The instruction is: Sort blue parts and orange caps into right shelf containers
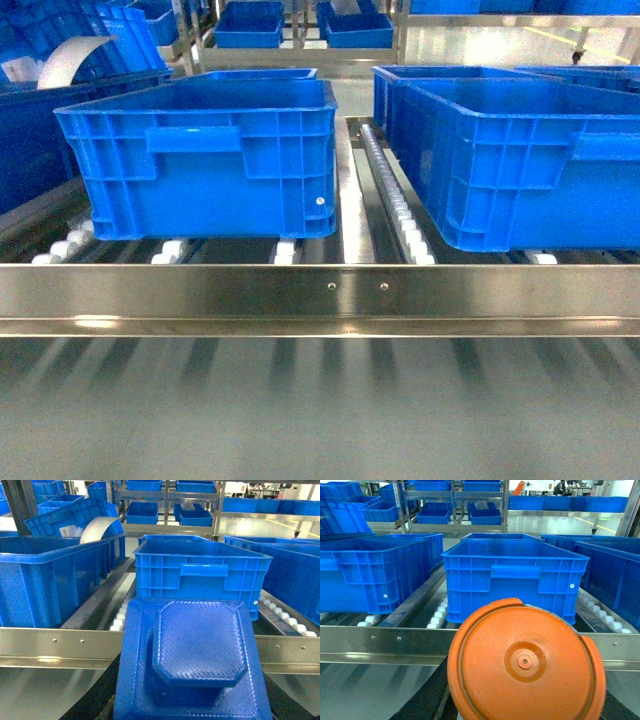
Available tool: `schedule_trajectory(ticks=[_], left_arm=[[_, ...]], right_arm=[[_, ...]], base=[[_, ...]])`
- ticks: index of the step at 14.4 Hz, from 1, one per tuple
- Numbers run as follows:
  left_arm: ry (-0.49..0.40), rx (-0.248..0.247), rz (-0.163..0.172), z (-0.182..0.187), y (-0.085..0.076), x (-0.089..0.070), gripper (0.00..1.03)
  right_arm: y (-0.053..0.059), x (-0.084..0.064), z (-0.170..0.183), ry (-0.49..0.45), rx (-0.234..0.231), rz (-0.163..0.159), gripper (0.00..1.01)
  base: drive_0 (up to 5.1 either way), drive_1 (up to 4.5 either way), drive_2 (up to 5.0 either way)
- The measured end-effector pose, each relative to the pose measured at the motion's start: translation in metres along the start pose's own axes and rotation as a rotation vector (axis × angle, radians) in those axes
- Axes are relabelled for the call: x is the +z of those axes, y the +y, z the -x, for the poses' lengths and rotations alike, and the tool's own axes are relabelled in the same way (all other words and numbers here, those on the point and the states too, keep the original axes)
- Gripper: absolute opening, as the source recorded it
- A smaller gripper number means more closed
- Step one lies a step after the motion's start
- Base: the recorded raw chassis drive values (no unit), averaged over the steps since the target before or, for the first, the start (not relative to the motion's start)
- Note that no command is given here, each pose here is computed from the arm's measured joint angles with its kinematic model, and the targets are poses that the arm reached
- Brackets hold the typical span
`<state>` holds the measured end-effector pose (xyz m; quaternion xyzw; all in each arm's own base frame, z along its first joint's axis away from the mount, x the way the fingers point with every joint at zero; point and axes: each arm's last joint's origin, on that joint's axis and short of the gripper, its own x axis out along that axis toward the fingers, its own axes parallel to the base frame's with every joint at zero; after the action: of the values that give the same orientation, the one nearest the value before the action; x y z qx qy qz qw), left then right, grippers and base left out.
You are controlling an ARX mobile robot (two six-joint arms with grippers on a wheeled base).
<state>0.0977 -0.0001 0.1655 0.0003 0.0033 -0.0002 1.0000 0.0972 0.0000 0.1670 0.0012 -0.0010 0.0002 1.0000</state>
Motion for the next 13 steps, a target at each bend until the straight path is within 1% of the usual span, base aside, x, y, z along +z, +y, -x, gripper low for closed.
schedule_trajectory(ticks=[11,13], left_arm=[[0.001,0.000,0.000,0.0000,0.0000,0.0000,0.43],[0.000,0.000,0.000,0.0000,0.0000,0.0000,0.43]], right_arm=[[0.0000,0.0001,0.0000,-0.002,0.000,0.000,0.45],[0.0000,0.0000,0.0000,0.000,0.000,0.000,0.45]], base=[[-0.1,4.07,-4.2],[0.0,0.00,0.0]])
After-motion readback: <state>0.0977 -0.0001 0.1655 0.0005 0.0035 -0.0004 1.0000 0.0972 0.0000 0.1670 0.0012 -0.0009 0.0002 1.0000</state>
